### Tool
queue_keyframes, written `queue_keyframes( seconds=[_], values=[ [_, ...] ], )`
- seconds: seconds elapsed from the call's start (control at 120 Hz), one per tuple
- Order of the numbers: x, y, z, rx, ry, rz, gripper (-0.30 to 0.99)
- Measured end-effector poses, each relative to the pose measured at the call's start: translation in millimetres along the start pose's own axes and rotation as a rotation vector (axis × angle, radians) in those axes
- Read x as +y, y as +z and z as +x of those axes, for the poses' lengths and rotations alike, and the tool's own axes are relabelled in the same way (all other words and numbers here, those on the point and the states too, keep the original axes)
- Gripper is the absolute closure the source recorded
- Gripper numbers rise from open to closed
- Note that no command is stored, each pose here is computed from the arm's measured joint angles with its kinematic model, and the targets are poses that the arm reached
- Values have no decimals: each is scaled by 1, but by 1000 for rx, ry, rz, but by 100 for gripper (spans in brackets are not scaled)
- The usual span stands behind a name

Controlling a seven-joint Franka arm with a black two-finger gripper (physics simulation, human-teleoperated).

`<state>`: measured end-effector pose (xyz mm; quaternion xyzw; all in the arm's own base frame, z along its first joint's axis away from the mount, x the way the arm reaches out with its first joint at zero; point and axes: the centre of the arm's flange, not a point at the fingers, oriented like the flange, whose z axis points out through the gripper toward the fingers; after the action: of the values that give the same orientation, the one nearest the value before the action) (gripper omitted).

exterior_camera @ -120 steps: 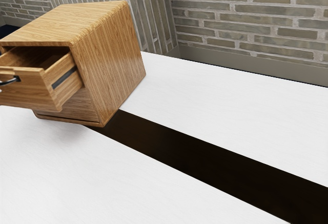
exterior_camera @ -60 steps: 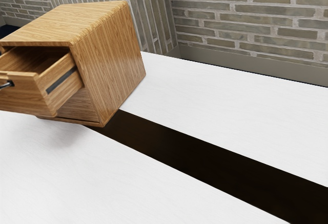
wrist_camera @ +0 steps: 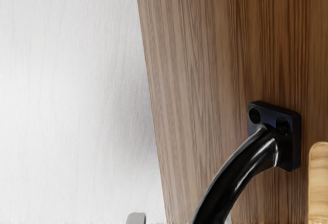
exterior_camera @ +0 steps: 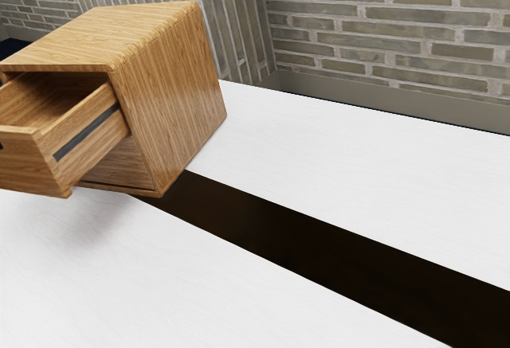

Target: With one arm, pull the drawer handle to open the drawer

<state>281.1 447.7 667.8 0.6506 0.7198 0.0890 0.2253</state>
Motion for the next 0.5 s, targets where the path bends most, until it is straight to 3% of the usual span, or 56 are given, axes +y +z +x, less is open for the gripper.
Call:
queue_keyframes(
  seconds=[0.117, 0.2, 0.283, 0.375, 0.5],
  values=[
    [-17, -16, 4, -5, -9, -14, 70],
    [-75, -57, 32, 37, -112, -53, 70],
    [-120, -109, 35, 78, -157, -117, 68],
    [-165, -172, 26, 146, -185, -190, 54],
    [-209, -215, 19, 187, -230, -196, 29]
  ],
)
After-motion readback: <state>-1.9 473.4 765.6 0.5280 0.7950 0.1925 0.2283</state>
